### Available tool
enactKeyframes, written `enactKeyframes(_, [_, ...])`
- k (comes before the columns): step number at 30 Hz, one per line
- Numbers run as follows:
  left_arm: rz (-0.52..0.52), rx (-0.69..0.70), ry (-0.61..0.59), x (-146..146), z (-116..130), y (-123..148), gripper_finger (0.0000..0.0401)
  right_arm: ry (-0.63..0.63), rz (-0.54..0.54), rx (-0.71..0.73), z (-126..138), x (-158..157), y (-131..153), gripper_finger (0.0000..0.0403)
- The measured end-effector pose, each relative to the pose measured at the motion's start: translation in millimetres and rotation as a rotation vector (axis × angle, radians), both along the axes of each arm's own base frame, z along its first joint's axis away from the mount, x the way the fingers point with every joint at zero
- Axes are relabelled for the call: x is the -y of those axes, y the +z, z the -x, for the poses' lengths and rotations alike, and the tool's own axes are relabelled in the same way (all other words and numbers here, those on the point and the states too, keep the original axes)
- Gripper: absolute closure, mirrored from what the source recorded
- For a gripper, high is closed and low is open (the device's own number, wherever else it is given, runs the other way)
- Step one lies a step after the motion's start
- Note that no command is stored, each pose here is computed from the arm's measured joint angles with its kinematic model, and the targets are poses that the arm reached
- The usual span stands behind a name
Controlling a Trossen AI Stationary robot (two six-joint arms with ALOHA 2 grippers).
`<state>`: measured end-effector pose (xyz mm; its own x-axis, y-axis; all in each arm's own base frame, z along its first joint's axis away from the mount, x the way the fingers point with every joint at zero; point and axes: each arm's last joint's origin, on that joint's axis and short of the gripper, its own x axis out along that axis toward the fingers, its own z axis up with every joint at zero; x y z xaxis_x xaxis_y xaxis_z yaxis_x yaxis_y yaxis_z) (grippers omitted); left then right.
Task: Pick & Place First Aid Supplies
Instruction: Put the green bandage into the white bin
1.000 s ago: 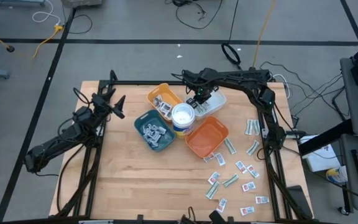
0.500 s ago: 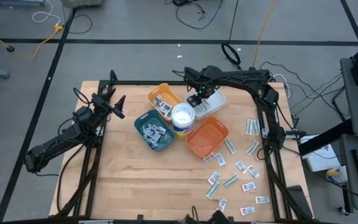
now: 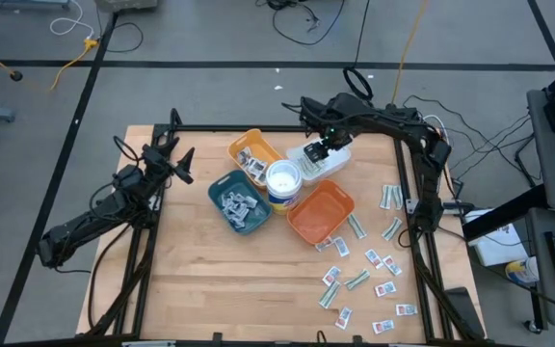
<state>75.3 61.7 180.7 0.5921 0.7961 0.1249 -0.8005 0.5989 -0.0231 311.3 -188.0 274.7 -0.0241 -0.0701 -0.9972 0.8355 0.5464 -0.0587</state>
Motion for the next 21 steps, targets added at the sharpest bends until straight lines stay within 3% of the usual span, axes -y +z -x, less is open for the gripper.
enactKeyframes(7, [0.000, 0.000, 0.000, 0.0, 0.0, 0.0, 0.0093, -0.083, -0.084, 0.025, 28.5, -43.8, -18.9, 0.0175])
enactKeyframes(21, [0.000, 0.000, 0.000, 0.0, 0.0, 0.0, 0.0093, -0.062, -0.132, 0.021, 97.9, -137.9, -24.9, 0.0181])
